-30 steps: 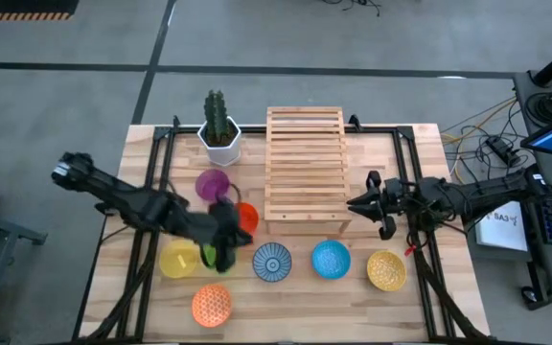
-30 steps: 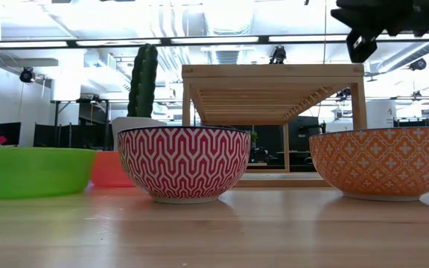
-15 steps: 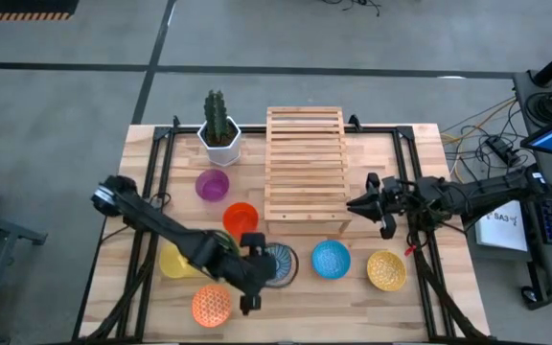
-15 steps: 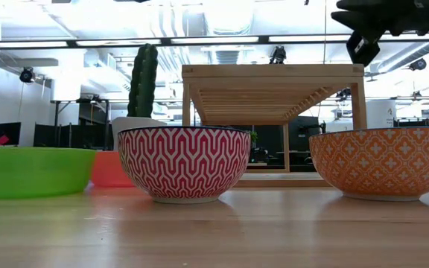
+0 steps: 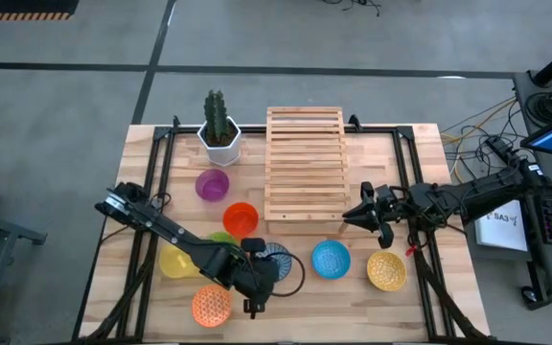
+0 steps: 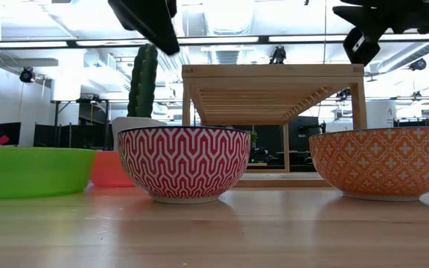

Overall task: Place and stack bowls onto a shelf
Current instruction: Put the blue patterned bowl on the shelf

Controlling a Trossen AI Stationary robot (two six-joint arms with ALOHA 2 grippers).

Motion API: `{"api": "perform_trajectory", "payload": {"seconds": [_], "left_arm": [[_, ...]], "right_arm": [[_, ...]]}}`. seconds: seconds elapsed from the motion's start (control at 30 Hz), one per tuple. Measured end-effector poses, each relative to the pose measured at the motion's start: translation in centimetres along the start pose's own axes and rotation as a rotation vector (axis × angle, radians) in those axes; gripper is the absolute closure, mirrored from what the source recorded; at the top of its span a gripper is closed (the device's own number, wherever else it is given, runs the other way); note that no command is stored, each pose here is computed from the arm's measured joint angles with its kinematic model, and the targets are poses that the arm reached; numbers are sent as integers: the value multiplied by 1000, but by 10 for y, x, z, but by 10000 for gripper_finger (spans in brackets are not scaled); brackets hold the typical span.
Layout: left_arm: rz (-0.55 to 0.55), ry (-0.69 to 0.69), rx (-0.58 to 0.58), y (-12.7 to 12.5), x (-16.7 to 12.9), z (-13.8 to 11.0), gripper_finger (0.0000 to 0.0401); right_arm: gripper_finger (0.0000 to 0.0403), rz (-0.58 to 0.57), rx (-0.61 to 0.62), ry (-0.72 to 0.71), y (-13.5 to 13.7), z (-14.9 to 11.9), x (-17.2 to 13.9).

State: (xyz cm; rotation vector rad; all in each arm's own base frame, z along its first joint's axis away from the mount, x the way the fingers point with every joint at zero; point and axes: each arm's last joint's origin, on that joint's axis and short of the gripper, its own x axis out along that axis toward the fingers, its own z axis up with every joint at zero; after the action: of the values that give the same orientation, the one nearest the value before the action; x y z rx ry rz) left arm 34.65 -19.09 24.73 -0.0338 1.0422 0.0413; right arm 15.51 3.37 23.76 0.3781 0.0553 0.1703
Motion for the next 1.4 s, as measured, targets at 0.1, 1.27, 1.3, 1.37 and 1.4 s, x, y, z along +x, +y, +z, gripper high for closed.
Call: {"api": "perform_trajectory", "payload": {"seconds": [0.1, 1.27, 1.3, 1.37, 1.4], "left_arm": [[10, 17, 5, -2, 9, -2, 247], [-37, 16, 10, -9, 83, -37, 269], [-39, 22, 11, -9, 83, -38, 276], [-38, 28, 12, -8, 84, -40, 293], [-38, 30, 13, -8, 84, -40, 304]], "right_arm": [[339, -1, -6, 1, 0, 0, 0], [339, -1, -42, 1, 0, 0, 0], [339, -3, -44, 0, 0, 0, 0], [339, -6, -45, -1, 0, 0, 0], [339, -7, -45, -1, 0, 0, 0]]}}
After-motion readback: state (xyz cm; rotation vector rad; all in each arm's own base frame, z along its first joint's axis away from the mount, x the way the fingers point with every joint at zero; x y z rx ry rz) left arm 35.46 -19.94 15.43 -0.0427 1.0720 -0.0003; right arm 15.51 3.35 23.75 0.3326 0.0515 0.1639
